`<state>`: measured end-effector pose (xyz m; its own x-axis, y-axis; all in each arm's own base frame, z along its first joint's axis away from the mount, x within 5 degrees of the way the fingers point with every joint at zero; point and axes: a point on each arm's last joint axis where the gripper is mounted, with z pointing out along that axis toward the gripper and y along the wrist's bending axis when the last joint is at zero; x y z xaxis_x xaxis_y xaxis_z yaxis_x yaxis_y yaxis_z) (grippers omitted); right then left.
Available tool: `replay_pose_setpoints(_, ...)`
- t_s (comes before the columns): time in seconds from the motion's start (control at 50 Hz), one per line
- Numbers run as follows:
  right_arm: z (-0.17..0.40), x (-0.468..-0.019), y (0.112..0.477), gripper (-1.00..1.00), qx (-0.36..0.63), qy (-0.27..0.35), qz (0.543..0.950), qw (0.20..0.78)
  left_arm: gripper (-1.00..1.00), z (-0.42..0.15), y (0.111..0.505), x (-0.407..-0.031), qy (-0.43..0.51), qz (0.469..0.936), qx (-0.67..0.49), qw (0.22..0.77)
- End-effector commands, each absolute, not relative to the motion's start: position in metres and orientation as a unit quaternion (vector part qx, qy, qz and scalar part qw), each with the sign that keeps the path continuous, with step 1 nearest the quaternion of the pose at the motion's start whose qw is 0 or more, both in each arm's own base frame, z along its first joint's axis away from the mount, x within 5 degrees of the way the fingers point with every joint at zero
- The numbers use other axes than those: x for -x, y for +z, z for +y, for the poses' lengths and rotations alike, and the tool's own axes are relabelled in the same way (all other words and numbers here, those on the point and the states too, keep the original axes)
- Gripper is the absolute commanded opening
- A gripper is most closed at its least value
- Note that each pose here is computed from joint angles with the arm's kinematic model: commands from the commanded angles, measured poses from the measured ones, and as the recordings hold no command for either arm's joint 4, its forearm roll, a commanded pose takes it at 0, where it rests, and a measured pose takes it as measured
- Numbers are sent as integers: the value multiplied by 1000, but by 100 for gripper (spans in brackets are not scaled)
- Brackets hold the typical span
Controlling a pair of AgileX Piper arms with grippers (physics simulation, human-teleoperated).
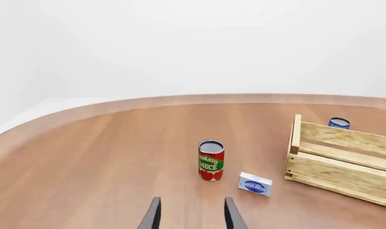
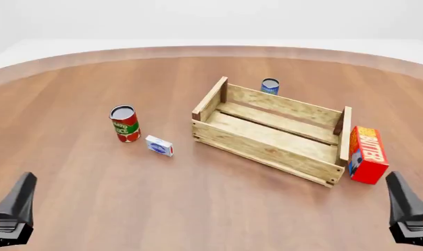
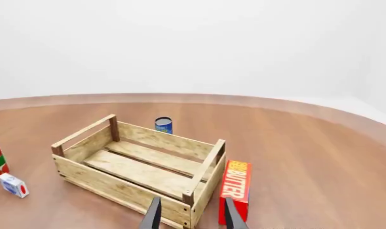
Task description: Pick up the butter and put it in the tray.
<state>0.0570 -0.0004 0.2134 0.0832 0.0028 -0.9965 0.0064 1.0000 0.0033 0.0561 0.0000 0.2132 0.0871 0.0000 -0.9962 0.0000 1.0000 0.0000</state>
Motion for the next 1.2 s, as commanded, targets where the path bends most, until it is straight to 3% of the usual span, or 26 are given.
replay_pose_setpoints(0.02, -1, -58, 214, 100, -9, -7, 680, 733, 100, 0, 213, -56, 0, 676, 0, 737)
replay_pose_setpoints(0.44, -5, -54, 227, 100, -18, -48, 672, 739, 100, 0, 213, -56, 0, 676, 0, 737)
replay_pose_setpoints(0.82, -17, -76, 222, 100, -69, -86, 713, 693, 100, 0, 213, -56, 0, 676, 0, 737)
replay_pose_setpoints(1.2, -21, -83, 216, 100, -74, -100, 726, 676, 100, 0, 213, -56, 0, 676, 0, 737)
